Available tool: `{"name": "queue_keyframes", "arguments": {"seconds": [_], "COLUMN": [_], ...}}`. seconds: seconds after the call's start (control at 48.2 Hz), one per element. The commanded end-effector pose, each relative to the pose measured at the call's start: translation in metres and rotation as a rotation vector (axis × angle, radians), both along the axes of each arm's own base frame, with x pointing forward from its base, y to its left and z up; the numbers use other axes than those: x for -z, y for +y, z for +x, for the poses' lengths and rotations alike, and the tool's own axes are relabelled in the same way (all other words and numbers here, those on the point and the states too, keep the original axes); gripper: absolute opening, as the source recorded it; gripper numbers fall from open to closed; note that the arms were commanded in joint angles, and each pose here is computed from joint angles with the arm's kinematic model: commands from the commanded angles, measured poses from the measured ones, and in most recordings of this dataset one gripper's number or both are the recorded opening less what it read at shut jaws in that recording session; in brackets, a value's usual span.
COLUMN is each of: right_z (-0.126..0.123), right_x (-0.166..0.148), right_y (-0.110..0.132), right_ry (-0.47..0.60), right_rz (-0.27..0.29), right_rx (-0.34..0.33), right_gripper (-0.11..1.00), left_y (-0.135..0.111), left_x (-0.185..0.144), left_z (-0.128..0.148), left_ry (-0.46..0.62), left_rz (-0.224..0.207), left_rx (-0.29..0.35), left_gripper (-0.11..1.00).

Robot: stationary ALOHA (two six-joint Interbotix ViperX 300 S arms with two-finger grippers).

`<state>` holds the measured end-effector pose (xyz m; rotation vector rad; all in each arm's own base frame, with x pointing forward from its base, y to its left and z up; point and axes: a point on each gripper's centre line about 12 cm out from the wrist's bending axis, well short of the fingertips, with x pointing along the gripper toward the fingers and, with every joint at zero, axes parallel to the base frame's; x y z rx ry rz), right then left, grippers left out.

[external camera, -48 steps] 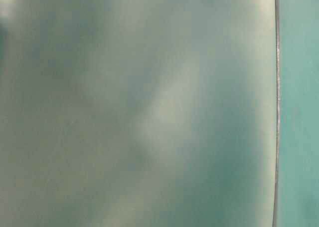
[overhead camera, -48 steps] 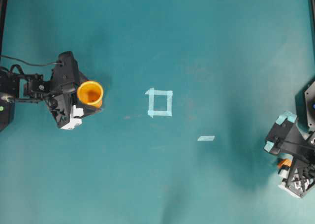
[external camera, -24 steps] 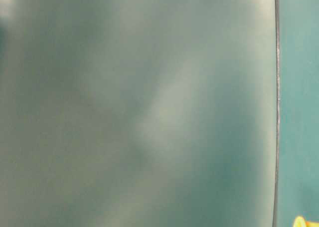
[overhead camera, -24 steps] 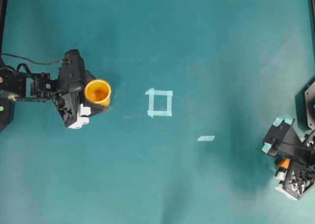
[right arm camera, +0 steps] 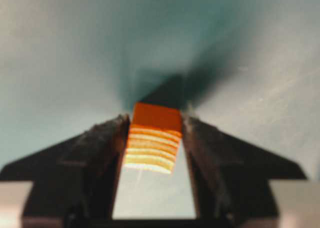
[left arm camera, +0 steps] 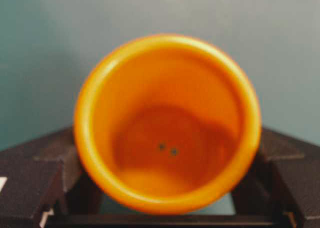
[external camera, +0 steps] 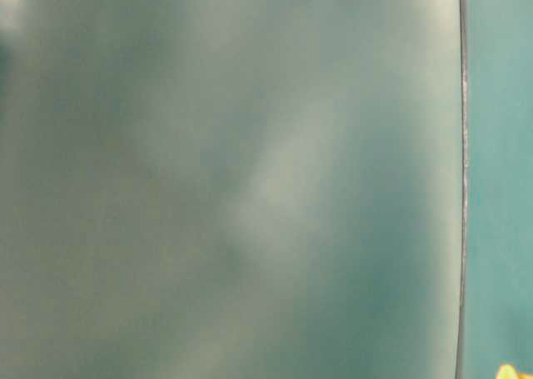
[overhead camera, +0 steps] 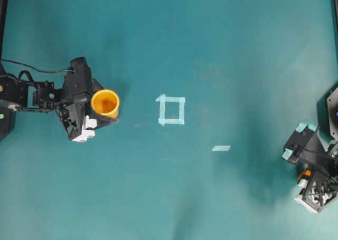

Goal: Hold the block with right arm and the cup with left arm, then put the block into the cup.
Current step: 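Lift both and bring the cube above the cup at the table center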

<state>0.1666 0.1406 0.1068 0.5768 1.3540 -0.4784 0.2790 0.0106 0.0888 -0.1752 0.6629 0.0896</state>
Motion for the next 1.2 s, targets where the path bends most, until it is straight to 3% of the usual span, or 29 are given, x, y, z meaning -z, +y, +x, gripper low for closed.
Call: {"name": "queue_keyframes", "arguments": {"seconds": [0.0,0.228,0.477,0.705,0.933,1.182], "right_z": [0.002,0.01,0.041,0.076,0.111,0.147], "right_x": [-0.004,-0.011,-0.042,-0.074,-0.1,-0.125], "right_y": [0.003,0.002,-0.012,-0.045,-0.082,-0.112], "right_ry": [-0.013,-0.072,-0.275,-0.465,-0.613,-0.735], "right_rz": [0.015,-0.011,-0.1,-0.24,-0.418,-0.516], "right_rx": [-0.002,-0.061,-0.162,-0.193,-0.232,-0.276], "right_gripper": [0.43,0.4,0.4,0.4,0.4,0.4], "left_y": [-0.005,-0.025,-0.03,-0.031,-0.027,-0.027], "left_x": [-0.008,-0.019,-0.022,-0.025,-0.033,-0.045], "left_z": [0.009,0.036,0.07,0.083,0.096,0.121], "left_ry": [-0.04,-0.074,-0.005,0.003,-0.052,-0.108], "left_rz": [0.001,-0.001,0.003,0.006,0.016,0.067], "left_rx": [0.02,0.085,0.097,0.098,0.094,0.128], "left_gripper": [0.62,0.62,0.62,0.62,0.62,0.62]}}
